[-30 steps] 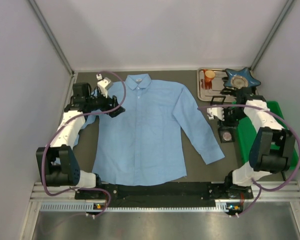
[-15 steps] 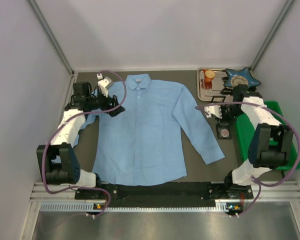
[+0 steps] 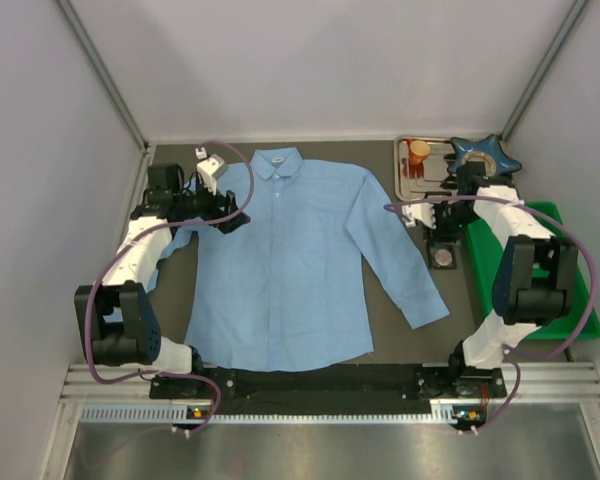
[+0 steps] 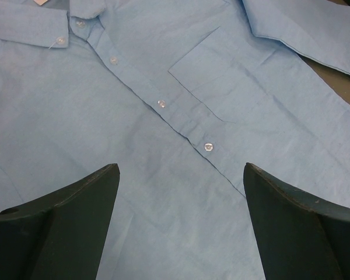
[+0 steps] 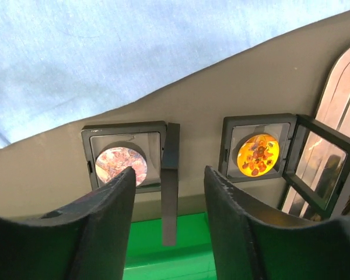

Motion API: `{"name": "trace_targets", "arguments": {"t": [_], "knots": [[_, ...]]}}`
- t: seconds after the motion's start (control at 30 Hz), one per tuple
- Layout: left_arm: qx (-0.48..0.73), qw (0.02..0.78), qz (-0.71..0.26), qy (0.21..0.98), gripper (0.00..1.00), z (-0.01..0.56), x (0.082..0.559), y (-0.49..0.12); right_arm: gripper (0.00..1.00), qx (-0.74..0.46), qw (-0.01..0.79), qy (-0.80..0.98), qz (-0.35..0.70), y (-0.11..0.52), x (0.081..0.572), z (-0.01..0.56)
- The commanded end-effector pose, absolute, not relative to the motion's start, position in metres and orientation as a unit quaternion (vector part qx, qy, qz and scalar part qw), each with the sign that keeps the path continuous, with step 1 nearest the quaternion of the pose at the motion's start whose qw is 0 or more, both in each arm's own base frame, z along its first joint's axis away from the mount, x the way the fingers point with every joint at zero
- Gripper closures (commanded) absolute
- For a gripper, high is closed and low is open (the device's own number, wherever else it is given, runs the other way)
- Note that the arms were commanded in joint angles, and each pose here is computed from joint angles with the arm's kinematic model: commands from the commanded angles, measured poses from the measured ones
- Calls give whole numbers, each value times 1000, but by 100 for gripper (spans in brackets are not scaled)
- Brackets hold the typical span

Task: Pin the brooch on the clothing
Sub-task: Move the brooch box to the center of the board, then pick up the brooch from the brooch box.

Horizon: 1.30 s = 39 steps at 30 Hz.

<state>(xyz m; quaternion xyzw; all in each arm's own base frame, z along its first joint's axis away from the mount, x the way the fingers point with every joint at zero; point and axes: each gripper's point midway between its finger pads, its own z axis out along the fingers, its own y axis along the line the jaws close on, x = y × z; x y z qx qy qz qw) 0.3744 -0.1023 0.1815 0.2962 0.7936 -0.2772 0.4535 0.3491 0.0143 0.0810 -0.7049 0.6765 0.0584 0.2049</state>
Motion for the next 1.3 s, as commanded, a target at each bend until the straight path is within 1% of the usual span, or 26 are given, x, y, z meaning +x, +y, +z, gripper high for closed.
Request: {"name": "trace_targets", "arguments": {"t": [0.0, 0.03, 0.07, 0.1, 0.13, 0.17, 0.2, 0.23, 0.27, 0.3, 0.33, 0.37, 0.4, 0.43, 0.5, 0.53, 0.57, 0.6, 0.63, 0.7, 0.73, 0.77, 0.93, 1.0, 1.07, 1.27], "knots": [[317, 472, -274, 776, 8, 198, 380, -106, 45, -697, 247, 671, 44, 25, 369, 106], [315, 473, -274, 776, 8, 199, 381, -106, 44, -679, 257, 686, 38, 25, 373, 116], [314, 473, -273, 776, 8, 200, 382, -105, 39, -667, 269, 694, 41, 27, 375, 123], [314, 475, -272, 776, 8, 201, 382, -105, 37, -651, 282, 704, 41, 25, 376, 132], [313, 476, -272, 776, 8, 201, 383, -105, 34, -618, 311, 721, 36, 25, 381, 154], [312, 476, -272, 776, 8, 201, 383, -105, 28, -598, 333, 728, 39, 28, 384, 167], [309, 476, -272, 777, 8, 202, 383, -104, 27, -573, 353, 739, 35, 27, 387, 180], [307, 478, -273, 776, 8, 203, 383, -105, 26, -508, 381, 771, 39, 26, 383, 201], [304, 483, -273, 775, 8, 204, 384, -105, 25, -474, 414, 777, 24, 23, 392, 217], [298, 486, -272, 775, 8, 205, 386, -104, 25, -436, 429, 791, 19, 21, 392, 226], [288, 487, -279, 776, 8, 206, 387, -105, 25, -348, 438, 828, 40, 21, 386, 224], [283, 489, -280, 776, 8, 206, 387, -105, 20, -304, 467, 830, 26, 16, 382, 242], [281, 497, -279, 772, 7, 209, 390, -105, 17, -273, 472, 837, 40, 19, 375, 244], [272, 499, -281, 773, 7, 210, 390, -105, 14, -211, 461, 859, 68, 21, 364, 231], [268, 503, -282, 771, 7, 210, 392, -105, 12, -130, 474, 868, 70, 17, 356, 229], [263, 503, -283, 773, 7, 210, 393, -105, 11, -78, 452, 884, 87, 18, 347, 212], [262, 503, -285, 773, 7, 210, 393, -105, 13, -61, 446, 888, 98, 18, 340, 206], [260, 504, -284, 773, 7, 211, 394, -105, 13, -51, 450, 885, 107, 21, 334, 207], [258, 504, -282, 774, 7, 211, 394, -104, 12, -35, 437, 890, 124, 25, 325, 194], [259, 505, -280, 775, 7, 210, 395, -104, 19, -26, 429, 893, 132, 29, 319, 185], [259, 505, -280, 775, 7, 210, 395, -104, 23, 9, 412, 902, 129, 25, 314, 171], [257, 503, -279, 776, 7, 209, 395, -103, 28, 31, 406, 908, 100, 14, 312, 163], [255, 500, -279, 779, 7, 206, 396, -103, 30, 81, 337, 937, 54, -3, 296, 109], [252, 499, -279, 781, 7, 203, 398, -102, 31, 103, 332, 937, 47, -6, 291, 92], [249, 500, -282, 780, 7, 204, 400, -103, 32, 116, 347, 930, 42, -9, 295, 87], [244, 500, -283, 781, 7, 203, 402, -103, 35, 138, 336, 931, 5, -23, 294, 61]]}}
